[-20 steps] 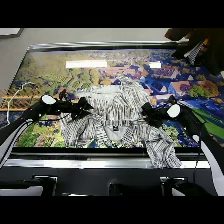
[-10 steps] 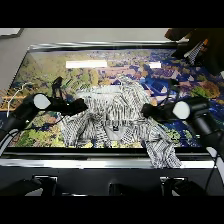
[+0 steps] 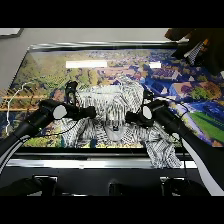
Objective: Fold the clothes and pants, and hang the long-sleeved shirts on hangers.
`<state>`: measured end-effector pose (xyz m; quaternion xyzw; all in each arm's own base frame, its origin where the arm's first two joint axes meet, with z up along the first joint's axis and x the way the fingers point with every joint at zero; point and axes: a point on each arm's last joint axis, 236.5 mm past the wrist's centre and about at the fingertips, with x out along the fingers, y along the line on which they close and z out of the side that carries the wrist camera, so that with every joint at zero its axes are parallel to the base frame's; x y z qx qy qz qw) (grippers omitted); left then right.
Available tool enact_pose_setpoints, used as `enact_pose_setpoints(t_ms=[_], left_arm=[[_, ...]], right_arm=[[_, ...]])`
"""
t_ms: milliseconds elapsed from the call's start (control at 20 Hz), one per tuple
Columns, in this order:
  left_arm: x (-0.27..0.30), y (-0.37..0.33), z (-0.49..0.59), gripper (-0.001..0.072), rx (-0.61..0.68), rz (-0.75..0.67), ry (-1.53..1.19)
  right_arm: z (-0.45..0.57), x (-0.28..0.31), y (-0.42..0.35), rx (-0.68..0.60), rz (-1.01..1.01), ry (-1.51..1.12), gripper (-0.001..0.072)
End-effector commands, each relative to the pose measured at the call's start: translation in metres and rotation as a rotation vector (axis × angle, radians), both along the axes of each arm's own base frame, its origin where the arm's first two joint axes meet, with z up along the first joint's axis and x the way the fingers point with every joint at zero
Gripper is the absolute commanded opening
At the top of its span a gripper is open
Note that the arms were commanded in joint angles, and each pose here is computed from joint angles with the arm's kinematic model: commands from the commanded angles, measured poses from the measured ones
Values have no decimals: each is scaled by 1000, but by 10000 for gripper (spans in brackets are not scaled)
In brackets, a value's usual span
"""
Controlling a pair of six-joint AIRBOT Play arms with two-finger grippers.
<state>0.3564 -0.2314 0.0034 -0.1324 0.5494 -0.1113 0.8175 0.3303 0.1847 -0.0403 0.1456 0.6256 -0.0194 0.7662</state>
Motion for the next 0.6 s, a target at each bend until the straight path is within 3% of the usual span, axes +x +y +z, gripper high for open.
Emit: enact_pose_setpoints(t_ms=[0, 200, 350, 500, 550], left_arm=[[-1, -1, -9, 602, 19, -2, 13], [-2, -3, -18, 602, 22, 1, 37], [-5, -8, -27, 603, 2, 10, 76], [-11, -18, -32, 602, -39, 23, 120], [-13, -20, -35, 602, -41, 22, 129]], right_arm=[[-25, -2, 4, -13, -6, 53, 596], [-34, 2, 16, 24, 0, 54, 563], [-44, -4, 13, 3, 27, 89, 385], [-43, -16, 7, -27, 59, 130, 58], [-40, -18, 4, -36, 62, 135, 43]])
